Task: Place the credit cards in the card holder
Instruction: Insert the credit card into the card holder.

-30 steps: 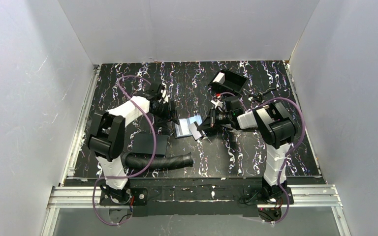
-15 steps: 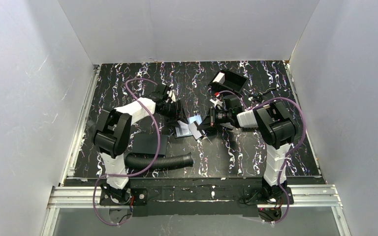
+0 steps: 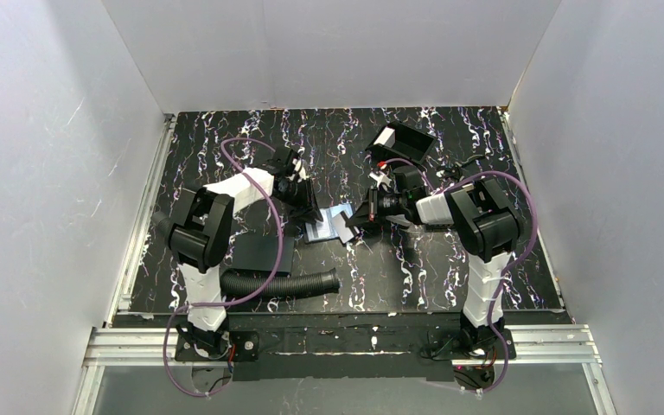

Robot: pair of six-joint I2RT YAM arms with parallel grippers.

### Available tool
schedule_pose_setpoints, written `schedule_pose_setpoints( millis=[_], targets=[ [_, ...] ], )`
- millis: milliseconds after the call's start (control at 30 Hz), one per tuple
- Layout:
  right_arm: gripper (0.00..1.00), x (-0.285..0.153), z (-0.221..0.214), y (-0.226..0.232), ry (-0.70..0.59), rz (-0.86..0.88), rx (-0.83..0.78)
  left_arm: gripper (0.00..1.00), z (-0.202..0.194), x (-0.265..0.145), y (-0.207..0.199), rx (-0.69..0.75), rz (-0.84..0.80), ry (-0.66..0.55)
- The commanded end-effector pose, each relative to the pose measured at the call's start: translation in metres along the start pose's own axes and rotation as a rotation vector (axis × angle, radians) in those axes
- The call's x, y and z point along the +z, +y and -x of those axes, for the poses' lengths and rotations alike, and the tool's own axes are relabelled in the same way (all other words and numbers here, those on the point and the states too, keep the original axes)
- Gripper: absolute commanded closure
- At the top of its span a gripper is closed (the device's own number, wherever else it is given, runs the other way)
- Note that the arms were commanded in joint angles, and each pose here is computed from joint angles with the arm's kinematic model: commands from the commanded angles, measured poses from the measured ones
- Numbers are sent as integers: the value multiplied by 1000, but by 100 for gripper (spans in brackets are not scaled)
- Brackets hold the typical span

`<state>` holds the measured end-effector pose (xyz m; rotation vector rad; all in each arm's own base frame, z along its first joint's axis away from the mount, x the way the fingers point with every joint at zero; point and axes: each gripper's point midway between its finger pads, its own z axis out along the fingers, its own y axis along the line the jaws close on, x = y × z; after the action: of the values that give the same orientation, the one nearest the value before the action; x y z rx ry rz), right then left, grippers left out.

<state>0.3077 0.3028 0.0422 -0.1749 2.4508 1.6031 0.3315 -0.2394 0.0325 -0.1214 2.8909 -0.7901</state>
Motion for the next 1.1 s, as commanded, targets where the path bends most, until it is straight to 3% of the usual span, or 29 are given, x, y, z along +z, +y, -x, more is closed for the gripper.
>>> schedule_pose_setpoints(
  millis=[0, 633, 833, 1067],
  targets=[
    [99, -1, 6, 14, -9, 48, -60, 72, -23, 8, 61, -26, 195, 78],
    [99, 21, 0, 19, 1, 182, 1, 82, -36, 18, 74, -32, 215, 124],
    [99, 17, 0, -7, 18, -11, -50, 82, -35, 17, 76, -21, 223, 120],
    [99, 16, -1, -12, 25, -19, -36, 83, -37, 18, 75, -21, 216, 124]
  ],
)
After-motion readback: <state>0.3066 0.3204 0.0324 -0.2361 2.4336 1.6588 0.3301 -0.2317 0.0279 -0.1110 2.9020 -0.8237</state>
